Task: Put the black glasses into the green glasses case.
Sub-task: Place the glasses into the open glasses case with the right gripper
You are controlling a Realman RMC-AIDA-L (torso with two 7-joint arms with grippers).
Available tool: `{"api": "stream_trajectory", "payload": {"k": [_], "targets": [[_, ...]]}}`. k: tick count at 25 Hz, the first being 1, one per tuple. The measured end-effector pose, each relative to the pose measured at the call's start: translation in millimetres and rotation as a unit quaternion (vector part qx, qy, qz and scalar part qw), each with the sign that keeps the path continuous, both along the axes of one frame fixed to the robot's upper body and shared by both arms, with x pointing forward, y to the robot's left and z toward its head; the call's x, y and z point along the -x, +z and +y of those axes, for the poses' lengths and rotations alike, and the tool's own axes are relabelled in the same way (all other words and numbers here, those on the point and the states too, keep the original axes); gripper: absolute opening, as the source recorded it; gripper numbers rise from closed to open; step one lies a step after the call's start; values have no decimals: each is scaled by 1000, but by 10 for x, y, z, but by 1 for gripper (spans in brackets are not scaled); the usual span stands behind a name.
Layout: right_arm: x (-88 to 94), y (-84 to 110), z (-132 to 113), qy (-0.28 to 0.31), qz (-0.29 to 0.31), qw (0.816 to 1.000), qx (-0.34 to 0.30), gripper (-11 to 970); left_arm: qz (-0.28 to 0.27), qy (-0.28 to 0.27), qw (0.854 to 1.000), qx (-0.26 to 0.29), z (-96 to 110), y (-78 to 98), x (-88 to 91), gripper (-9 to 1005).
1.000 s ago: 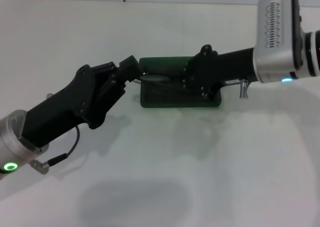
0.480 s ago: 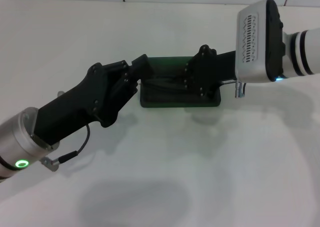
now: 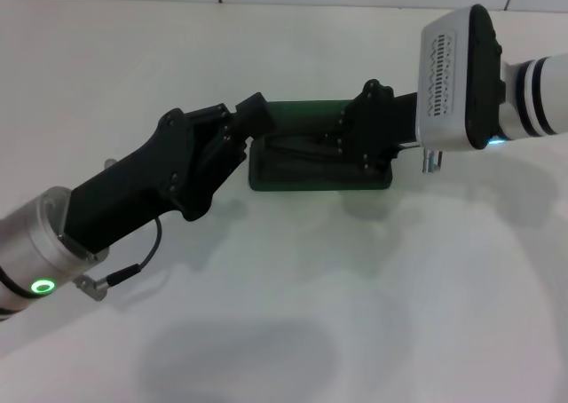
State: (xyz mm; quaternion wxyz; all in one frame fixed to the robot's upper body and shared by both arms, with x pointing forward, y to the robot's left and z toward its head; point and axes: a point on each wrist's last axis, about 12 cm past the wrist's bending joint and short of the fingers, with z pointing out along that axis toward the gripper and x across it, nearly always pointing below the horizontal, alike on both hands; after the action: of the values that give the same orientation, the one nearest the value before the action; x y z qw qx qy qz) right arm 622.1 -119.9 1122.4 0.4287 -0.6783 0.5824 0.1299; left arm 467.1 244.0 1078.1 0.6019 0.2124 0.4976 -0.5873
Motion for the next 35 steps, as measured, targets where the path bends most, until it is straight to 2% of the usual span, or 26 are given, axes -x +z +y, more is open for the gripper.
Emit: {"api": "stream_trajectory", "payload": {"k": [16,28,35], "targets": [[46,-140,4,-11,-23,999,27,55,3,1,1000,-1,-9,-16,17,40],[78,-141,5,-10,-24,999,22,124,0,-4,1000,-1,-19,-5,6,40],[154,-122,-25,-15,-27,1000,6,118,2,-1,1000,0,-12,-13,22,40]]}}
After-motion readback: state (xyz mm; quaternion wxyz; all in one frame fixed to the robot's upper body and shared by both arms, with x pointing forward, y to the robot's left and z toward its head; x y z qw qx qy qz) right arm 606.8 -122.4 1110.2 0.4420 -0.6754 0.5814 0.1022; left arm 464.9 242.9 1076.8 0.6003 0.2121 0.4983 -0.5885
